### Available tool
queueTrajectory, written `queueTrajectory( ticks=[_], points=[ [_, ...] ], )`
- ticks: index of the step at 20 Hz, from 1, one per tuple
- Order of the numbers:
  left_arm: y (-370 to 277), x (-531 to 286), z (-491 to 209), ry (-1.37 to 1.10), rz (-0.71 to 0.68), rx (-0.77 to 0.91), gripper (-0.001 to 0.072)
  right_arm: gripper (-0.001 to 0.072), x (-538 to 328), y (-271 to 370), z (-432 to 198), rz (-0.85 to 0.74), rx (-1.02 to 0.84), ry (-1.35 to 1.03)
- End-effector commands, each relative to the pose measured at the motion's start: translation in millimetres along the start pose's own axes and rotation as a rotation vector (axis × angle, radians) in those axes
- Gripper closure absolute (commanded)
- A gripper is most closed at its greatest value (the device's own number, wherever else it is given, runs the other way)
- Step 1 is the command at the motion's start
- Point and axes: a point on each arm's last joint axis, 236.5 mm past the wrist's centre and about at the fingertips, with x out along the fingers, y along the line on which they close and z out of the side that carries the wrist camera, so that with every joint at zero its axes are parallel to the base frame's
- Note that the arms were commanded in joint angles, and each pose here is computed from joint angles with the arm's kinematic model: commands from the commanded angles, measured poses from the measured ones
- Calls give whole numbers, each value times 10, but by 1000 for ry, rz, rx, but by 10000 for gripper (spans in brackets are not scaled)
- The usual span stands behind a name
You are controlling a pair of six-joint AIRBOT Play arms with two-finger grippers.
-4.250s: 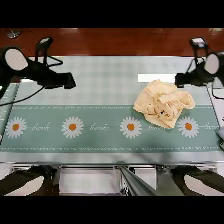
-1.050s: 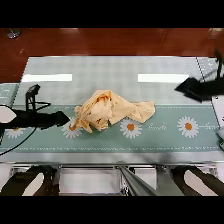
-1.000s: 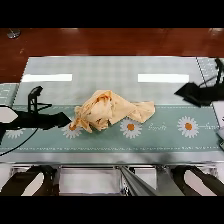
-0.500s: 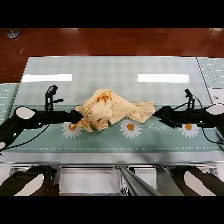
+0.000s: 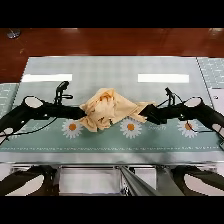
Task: Fold the shirts.
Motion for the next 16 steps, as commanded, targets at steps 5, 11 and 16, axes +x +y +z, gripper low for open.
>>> queueTrajectory(
  ticks=[5,11,16],
  points=[
    [-194,-48,181,-37,-72,-80,684,512,393,257,14,-3,-25,113],
    [-662,-947,1024,-220,-205,-15,684,688,-699,937,779,-5,-298,-84],
    [-1525,-2903,2048,-718,-194,174,685,689,-2869,2261,1142,4,-644,-603]
  ],
)
